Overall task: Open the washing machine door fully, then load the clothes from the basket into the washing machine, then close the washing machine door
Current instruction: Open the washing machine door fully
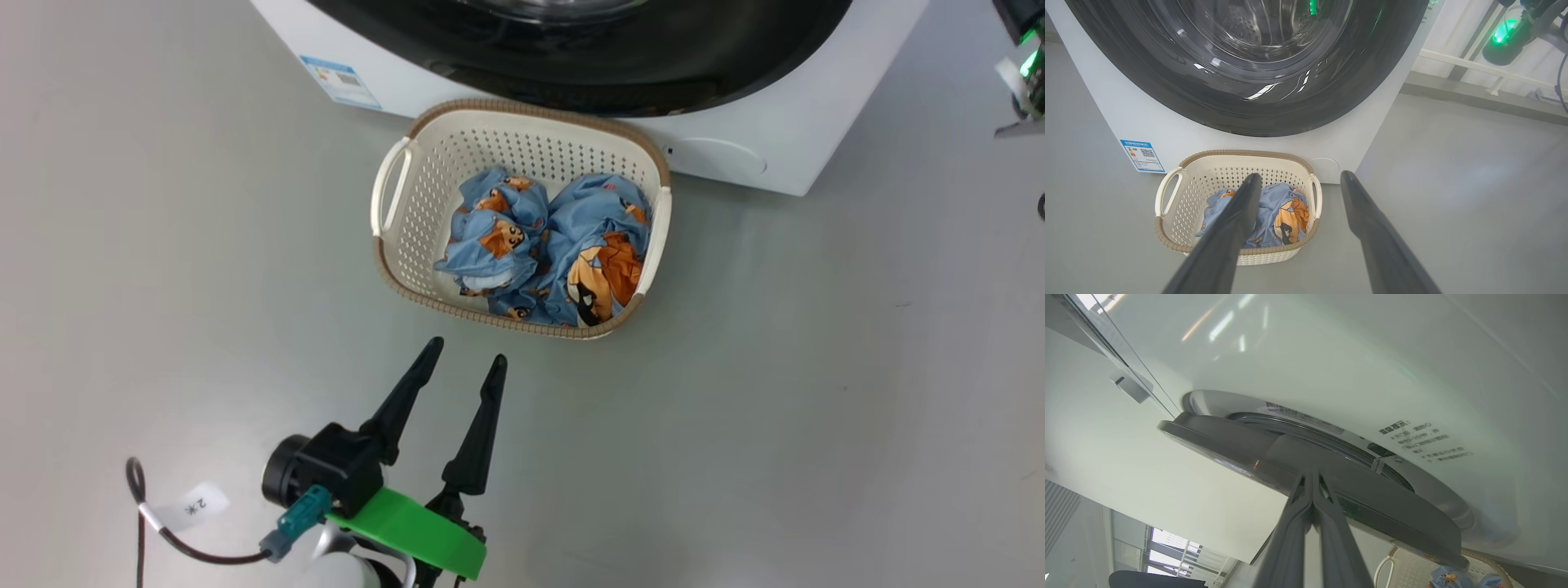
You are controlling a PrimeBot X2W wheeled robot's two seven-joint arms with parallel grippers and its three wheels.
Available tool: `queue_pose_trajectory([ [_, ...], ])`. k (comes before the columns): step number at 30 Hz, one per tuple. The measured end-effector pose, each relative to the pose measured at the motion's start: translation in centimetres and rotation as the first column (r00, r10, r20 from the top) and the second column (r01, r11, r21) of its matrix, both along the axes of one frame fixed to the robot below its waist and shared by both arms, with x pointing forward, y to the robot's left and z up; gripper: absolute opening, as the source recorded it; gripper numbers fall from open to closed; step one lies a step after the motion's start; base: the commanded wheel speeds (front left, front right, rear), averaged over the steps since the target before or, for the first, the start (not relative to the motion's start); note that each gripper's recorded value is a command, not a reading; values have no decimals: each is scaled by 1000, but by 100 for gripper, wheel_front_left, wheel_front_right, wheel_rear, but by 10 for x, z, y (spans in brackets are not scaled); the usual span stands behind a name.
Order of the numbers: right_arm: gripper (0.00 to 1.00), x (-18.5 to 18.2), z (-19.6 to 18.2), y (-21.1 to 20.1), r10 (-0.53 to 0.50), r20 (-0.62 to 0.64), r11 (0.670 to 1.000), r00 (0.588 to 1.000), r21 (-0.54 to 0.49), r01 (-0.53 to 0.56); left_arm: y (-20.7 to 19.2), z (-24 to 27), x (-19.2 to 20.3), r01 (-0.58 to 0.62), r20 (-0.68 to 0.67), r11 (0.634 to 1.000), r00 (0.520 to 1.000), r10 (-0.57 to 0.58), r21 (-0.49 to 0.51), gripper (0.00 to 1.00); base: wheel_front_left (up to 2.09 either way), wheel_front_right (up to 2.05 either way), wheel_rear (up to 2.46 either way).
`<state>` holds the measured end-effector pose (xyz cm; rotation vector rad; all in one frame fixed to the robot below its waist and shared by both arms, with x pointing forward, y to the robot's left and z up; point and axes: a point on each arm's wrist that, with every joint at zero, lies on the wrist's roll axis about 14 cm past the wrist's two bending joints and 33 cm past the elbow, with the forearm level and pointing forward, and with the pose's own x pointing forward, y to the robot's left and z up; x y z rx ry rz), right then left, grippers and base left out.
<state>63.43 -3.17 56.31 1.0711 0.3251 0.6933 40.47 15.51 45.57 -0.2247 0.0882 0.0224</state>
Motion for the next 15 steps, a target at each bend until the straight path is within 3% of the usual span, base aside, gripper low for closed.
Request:
queue_pose_trajectory([
  [15,0,23,2,29,101,-15,995,995,16,-100,7,-2,3,-29,-13,1000,1000,29,1,100,0,0,0],
])
